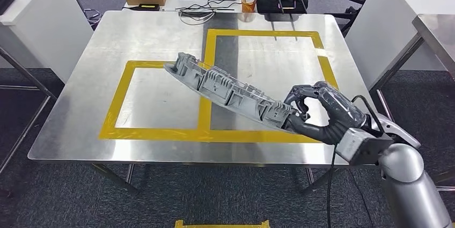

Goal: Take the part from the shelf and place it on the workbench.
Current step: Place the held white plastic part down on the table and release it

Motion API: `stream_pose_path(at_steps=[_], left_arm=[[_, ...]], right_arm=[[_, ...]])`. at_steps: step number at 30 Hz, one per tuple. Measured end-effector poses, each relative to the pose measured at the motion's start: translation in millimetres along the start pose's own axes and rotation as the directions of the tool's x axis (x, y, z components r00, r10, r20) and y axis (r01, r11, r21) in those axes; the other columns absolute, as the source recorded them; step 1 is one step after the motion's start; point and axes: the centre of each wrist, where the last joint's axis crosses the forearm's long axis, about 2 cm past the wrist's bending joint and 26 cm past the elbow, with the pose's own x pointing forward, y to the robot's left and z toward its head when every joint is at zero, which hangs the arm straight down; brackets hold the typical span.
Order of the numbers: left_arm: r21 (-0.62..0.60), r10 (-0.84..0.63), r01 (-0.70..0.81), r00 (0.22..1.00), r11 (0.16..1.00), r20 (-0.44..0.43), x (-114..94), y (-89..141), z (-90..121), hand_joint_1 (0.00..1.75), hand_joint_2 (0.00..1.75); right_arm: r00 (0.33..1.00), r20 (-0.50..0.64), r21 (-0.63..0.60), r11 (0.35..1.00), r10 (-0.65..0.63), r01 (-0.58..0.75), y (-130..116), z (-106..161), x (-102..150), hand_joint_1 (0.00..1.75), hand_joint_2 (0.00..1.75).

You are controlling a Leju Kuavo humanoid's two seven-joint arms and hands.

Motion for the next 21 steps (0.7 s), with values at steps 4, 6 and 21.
stream_pose_path(at_steps=[4, 6, 21], left_arm=[[-0.017, 0.008, -0.008, 1.000, 1.000, 0.001, -1, 0, 1, 0.00, 1.75], [-0.030, 0.011, -0.011, 1.000, 0.999, 0.003, -1, 0, 1, 0.00, 1.75], [-0.061, -0.027, 0.026, 1.000, 0.998, -0.015, -6, 2, 6, 0.00, 1.75]], right_arm=[[0.938, -0.181, 0.154, 0.951, 0.294, -0.268, -14, -20, -26, 1.73, 1.75], [0.878, -0.217, 0.258, 0.893, 0.426, -0.370, -22, -36, -39, 1.73, 1.75], [0.638, -0.135, 0.679, 0.540, 0.758, -0.498, -30, -95, -110, 1.73, 1.75]])
